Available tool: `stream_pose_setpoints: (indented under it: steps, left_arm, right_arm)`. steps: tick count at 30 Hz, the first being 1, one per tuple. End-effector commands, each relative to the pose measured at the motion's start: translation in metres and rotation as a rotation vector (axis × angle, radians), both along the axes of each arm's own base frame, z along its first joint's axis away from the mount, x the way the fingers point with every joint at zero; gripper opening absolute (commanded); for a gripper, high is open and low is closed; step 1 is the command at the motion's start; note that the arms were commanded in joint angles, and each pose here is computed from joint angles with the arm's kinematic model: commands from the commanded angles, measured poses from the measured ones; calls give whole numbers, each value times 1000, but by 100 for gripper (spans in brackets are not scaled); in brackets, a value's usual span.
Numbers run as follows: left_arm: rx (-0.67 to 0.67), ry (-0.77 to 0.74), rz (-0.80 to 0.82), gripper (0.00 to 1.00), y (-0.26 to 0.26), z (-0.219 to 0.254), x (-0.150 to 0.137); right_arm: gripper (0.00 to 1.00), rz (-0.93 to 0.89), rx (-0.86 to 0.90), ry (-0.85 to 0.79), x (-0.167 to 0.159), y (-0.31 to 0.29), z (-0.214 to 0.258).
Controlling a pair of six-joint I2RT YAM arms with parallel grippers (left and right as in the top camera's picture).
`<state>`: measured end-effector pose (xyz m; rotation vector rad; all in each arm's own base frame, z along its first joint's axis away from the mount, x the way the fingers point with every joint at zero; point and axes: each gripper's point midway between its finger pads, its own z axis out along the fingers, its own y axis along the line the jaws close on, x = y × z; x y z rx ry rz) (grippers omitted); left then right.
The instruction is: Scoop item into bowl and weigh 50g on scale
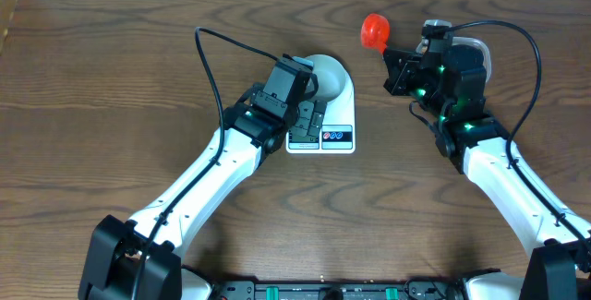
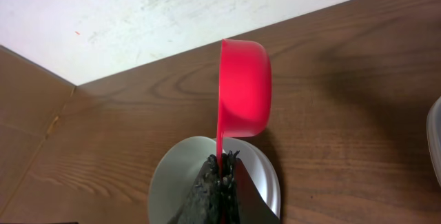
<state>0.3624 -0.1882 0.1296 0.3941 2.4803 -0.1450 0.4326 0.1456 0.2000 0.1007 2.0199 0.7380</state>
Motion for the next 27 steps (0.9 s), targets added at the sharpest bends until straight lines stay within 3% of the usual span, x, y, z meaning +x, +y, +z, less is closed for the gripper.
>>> stream_pose_setpoints:
  steps: [1,7,14,21,27]
  left_arm:
    - [9,-7,12,98,5,1,1]
    - [-45,-6,-209,98,-4,17,-9]
    - [-107,-45,-413,98,24,55,-31]
    - [-37,-71,-404,98,64,90,-36]
    - [5,-113,-478,98,65,114,-38]
  right_arm:
    - [1,-7,-24,-46,7,-4,13]
    - [1,-7,-23,-48,7,-4,13]
    - [1,-7,-23,-51,7,-4,14]
    - [1,-7,-21,-58,8,-4,16]
    - [1,-4,-20,-58,7,-3,16]
